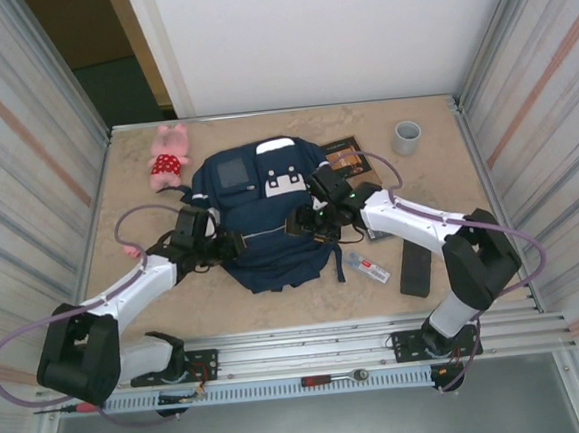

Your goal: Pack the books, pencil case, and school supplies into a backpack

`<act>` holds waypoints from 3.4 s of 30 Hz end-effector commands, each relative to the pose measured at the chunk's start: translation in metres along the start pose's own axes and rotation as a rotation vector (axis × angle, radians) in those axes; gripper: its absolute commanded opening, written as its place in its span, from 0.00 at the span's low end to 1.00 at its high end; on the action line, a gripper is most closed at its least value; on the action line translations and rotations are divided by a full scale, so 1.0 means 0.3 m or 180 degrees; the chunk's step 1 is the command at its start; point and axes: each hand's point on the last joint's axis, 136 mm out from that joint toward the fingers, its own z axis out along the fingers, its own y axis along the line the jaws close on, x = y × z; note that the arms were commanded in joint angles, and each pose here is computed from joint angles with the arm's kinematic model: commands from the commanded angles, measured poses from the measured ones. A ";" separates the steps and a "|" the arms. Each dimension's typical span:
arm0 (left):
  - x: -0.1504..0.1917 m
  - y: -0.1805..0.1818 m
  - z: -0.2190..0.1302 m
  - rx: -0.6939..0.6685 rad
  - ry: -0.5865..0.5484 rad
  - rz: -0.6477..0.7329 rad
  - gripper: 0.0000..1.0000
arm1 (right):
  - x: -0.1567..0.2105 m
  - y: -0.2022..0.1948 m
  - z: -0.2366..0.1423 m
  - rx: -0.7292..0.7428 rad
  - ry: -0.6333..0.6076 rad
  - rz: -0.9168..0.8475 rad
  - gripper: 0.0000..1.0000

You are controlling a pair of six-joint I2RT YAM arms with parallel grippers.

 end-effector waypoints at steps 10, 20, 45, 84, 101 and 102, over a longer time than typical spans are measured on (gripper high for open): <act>0.007 0.093 -0.032 -0.0295 -0.0192 -0.0239 0.47 | 0.097 0.121 0.142 -0.0202 -0.0012 -0.0059 0.64; -0.183 0.009 -0.276 -0.0208 -0.0798 0.0018 0.62 | -0.019 0.185 -0.152 -0.0395 -0.0233 -0.0228 0.72; -0.399 -0.592 0.204 0.0564 -0.0162 0.1450 0.53 | -0.757 -0.395 -0.195 0.0003 -0.1051 0.0188 0.71; -0.385 -0.507 0.128 0.0278 -0.0077 0.1271 0.52 | -0.449 -0.416 -0.332 0.0395 -0.1096 0.0663 0.69; -0.357 -0.777 0.279 0.0725 0.0090 0.1375 0.51 | -0.637 -0.433 -0.254 0.0210 -0.0870 0.0474 0.68; -0.352 -0.787 0.287 0.0754 0.0113 0.1366 0.51 | -0.646 -0.429 -0.237 0.0205 -0.0858 0.0465 0.68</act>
